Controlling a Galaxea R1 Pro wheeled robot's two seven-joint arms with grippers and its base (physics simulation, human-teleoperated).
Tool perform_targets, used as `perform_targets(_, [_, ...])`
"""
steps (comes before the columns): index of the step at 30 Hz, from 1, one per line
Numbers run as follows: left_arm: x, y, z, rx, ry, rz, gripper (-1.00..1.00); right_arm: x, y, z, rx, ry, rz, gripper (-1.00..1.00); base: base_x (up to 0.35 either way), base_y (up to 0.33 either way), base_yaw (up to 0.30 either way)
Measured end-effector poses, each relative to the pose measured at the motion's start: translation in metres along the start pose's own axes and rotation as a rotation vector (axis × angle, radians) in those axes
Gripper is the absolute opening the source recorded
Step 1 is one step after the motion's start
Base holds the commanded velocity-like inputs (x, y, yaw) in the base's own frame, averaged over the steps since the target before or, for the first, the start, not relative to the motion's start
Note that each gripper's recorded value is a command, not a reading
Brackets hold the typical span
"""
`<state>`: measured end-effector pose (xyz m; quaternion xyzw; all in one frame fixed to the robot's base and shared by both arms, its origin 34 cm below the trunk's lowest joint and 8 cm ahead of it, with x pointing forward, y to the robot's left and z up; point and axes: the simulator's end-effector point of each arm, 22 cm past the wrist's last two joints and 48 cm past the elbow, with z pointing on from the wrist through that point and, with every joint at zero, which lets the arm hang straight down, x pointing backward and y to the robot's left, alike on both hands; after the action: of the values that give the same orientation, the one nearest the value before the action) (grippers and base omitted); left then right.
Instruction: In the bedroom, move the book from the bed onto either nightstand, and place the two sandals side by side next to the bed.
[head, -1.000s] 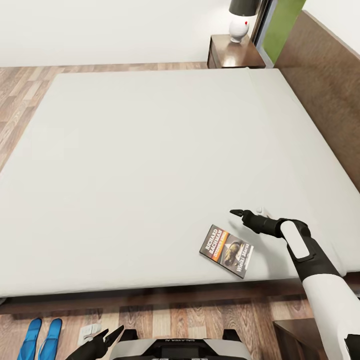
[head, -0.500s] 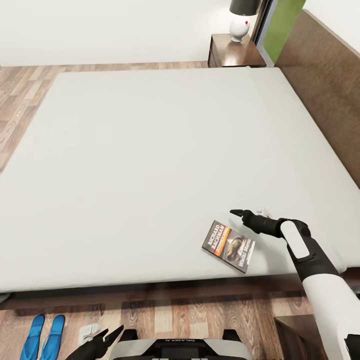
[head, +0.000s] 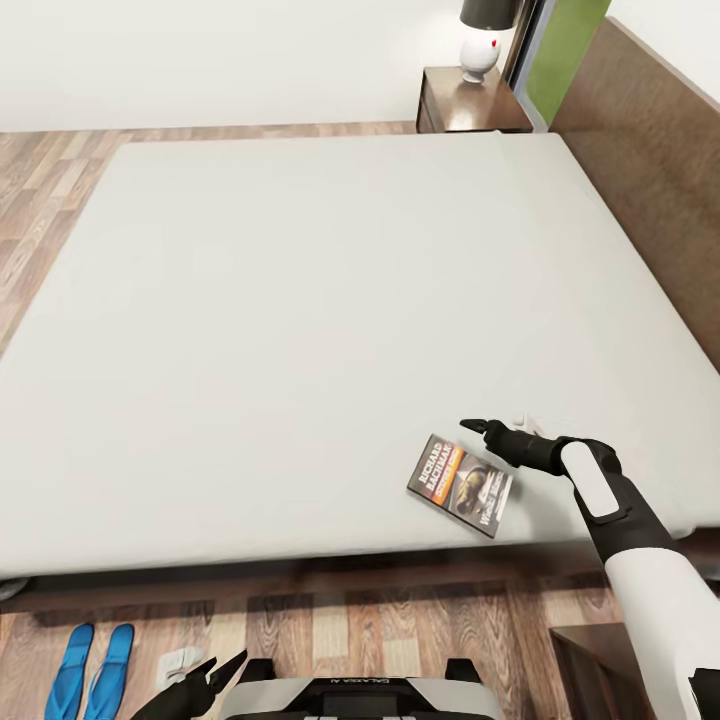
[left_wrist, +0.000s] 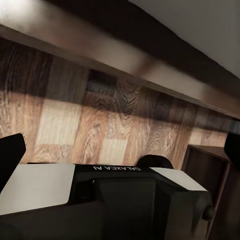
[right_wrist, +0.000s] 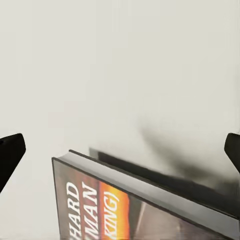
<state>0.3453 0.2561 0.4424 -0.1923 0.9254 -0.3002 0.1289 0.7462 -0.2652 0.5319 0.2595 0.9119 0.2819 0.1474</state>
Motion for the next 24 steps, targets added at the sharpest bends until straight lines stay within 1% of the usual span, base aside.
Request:
perform_targets(6, [0.0001,0.0000,-0.0001,0.000,0.000,0.000,1.00,0.0000,0.0001,-0.0002,0.000,0.000,0.000,1.00,-0.071,0.045,0.000])
perform_targets(24, [-0.0001,-0.0003,-0.0002,0.002,-0.001,-0.001,1.00,-0.0001,0.0002,-0.0002,0.000,0.000,0.000,1.00,-0.003,0.002,0.000])
